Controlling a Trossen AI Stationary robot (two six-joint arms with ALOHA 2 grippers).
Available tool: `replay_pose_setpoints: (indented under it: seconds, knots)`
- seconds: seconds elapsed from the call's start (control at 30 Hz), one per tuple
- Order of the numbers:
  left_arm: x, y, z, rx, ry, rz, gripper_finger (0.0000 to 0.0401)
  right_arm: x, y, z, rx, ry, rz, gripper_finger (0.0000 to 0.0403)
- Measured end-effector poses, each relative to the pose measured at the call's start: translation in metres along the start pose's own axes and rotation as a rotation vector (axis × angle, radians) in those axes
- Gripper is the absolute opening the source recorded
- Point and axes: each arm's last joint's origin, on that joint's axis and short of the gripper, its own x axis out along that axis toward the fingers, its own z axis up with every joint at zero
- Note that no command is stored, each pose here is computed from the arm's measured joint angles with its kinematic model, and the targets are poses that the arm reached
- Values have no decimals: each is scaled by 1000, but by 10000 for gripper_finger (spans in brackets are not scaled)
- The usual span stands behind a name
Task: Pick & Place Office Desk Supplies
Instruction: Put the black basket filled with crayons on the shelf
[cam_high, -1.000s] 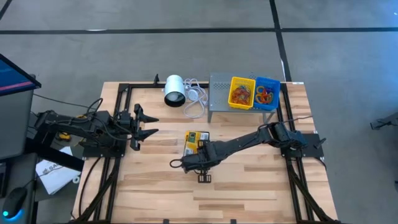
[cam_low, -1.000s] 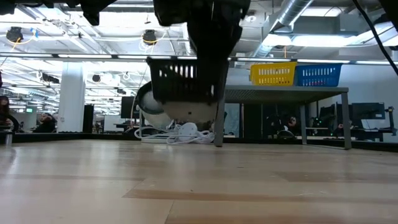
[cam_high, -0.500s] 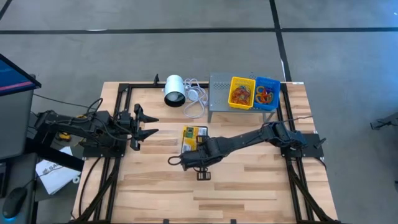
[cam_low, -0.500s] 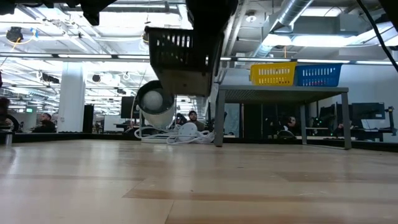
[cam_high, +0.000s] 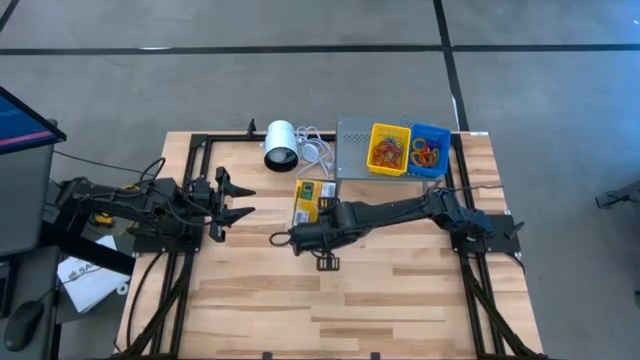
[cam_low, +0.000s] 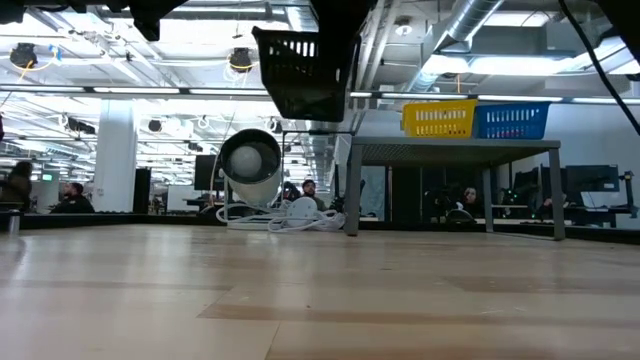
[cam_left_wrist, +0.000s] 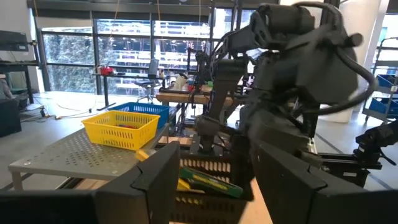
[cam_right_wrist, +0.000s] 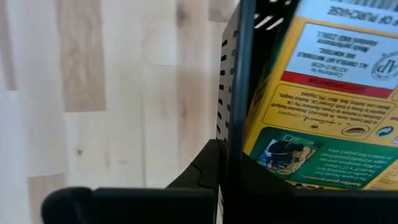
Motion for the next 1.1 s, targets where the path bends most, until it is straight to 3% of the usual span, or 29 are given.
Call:
replay_pose_setpoints:
  seconds: [0.3,0.7,1.1]
  knots:
    - [0,0,0,1,2,0,195,-10,-35,0,27,5,-38,0]
    - [0,0,-1,2,9,0,195,-82,-105,-29,161,-153,-25,0]
    - [0,0,-1,2,9,0,195,-55,-138,-39,148,-47,1,0]
